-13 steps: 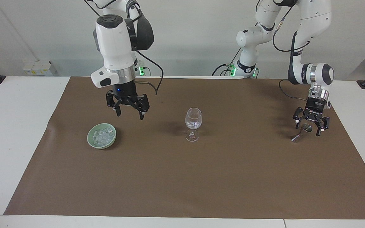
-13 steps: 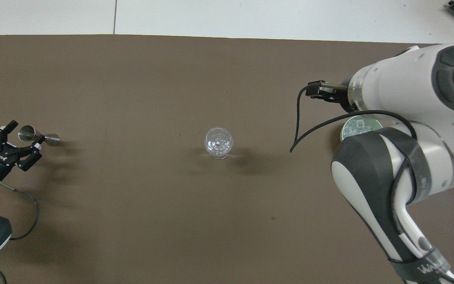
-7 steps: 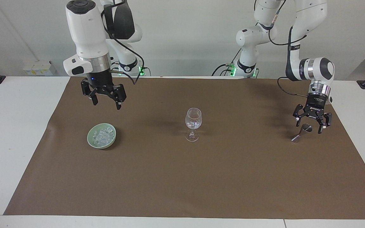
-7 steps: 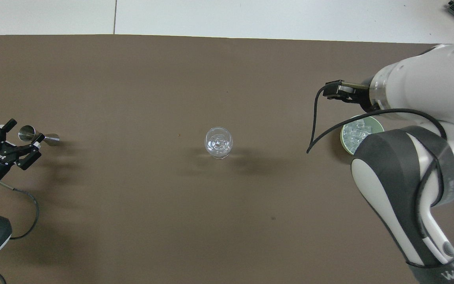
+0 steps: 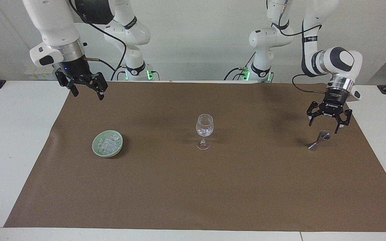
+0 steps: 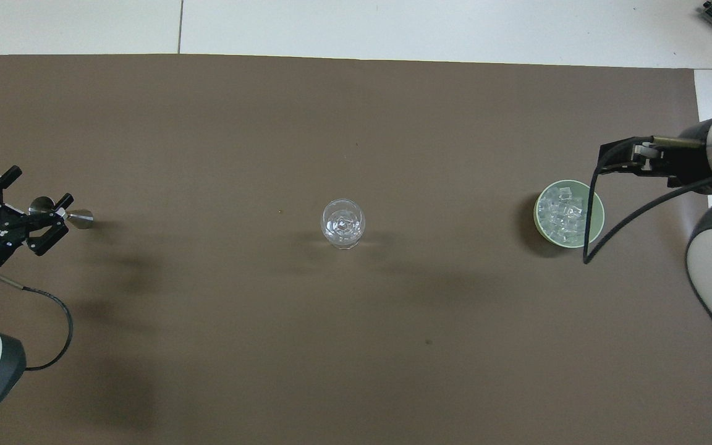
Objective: Pour wine and add ice with both arms
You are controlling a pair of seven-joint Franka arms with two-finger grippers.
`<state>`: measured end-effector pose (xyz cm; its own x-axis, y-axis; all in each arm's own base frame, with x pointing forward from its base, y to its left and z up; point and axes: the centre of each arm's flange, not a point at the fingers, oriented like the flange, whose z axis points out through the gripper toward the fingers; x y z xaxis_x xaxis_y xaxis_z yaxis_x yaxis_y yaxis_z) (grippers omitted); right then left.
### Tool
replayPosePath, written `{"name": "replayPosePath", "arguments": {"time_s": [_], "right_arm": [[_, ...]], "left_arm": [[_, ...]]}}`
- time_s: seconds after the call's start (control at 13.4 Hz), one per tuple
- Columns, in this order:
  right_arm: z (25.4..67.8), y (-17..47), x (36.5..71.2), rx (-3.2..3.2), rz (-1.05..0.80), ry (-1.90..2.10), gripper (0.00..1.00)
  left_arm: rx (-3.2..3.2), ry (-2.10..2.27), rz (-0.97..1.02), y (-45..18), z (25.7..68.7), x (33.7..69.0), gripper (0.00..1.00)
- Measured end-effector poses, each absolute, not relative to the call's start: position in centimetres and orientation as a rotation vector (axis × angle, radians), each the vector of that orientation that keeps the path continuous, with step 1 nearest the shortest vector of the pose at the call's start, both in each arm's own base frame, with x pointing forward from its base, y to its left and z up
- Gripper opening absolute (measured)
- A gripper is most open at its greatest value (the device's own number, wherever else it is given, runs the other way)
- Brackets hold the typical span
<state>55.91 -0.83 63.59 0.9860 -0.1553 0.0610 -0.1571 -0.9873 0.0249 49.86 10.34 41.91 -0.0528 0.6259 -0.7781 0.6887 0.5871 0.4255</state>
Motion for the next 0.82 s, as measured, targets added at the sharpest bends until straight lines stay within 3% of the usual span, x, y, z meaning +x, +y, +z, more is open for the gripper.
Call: {"name": "replayPosePath", "arguments": {"time_s": [0.37,0.82], "right_arm": [[67.1,-4.2,53.5,3.103,0.054,-0.240,1.00],[67.1,-4.0,52.6,3.106,0.050,-0.236,1.00]], "left_arm": [[1.490,1.610,0.078,8.4,46.7,52.0,1.00],[1.831,1.470,0.223,6.1,50.1,53.2,1.00]]}}
